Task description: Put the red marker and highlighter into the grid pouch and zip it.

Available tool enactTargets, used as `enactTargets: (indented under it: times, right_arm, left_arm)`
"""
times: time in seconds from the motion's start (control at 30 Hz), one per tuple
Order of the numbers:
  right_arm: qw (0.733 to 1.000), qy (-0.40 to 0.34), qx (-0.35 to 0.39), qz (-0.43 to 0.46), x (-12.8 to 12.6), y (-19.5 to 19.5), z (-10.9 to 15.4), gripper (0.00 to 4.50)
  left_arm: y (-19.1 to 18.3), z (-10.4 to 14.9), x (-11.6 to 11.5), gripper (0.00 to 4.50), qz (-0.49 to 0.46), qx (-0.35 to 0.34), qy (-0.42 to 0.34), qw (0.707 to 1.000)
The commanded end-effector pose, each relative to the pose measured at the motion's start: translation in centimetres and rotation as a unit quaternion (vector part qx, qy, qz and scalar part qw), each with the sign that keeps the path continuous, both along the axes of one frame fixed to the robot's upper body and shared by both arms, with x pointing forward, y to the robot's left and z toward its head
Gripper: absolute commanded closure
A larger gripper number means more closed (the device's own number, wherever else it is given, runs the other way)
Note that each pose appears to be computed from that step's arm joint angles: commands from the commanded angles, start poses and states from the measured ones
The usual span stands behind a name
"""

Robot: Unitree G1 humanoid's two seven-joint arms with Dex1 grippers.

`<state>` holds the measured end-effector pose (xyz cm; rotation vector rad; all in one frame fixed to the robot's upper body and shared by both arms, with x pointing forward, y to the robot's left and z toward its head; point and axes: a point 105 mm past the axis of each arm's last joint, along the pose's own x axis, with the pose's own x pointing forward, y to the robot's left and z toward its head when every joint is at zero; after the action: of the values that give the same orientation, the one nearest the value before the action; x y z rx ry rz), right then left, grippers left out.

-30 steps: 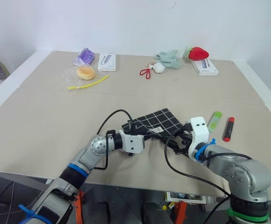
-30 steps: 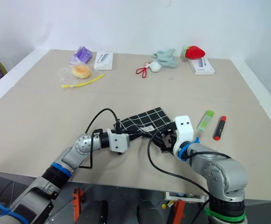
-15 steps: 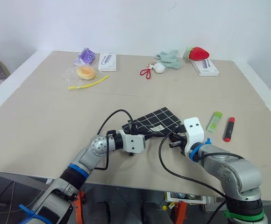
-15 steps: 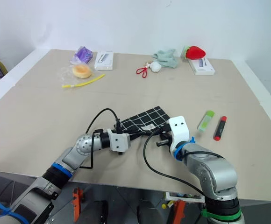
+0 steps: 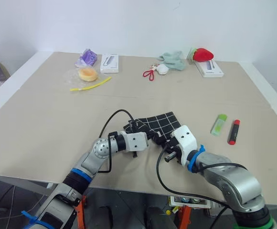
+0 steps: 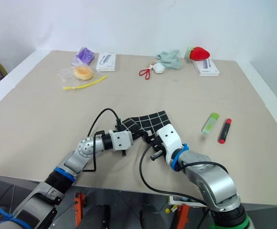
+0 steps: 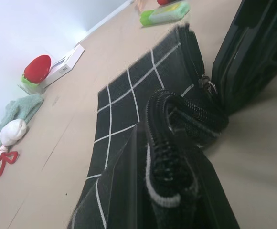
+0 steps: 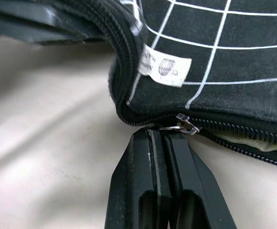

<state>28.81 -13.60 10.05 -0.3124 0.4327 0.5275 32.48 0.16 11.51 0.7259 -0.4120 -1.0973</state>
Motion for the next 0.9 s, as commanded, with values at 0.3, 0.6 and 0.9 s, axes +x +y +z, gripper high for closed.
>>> enactTargets:
  times: [0.3,0.6,0.9]
  right_arm:
    - [0.999,-0.006,-0.047,0.027,-1.4,-1.8,0.5,4.47]
    - [0.988,-0.065,0.02,0.139,-2.3,3.7,3.9,4.47]
    - [0.992,-0.061,0.045,0.104,-0.9,3.5,4.2,4.47]
  left_arm:
    - [0.8,3.4,1.2,4.5,0.036,-0.068,-0.019,0.997]
    - [0.4,3.9,1.5,4.5,0.041,-0.086,-0.008,0.995]
    - [0.0,3.9,0.9,4.5,0.033,-0.093,-0.004,0.995]
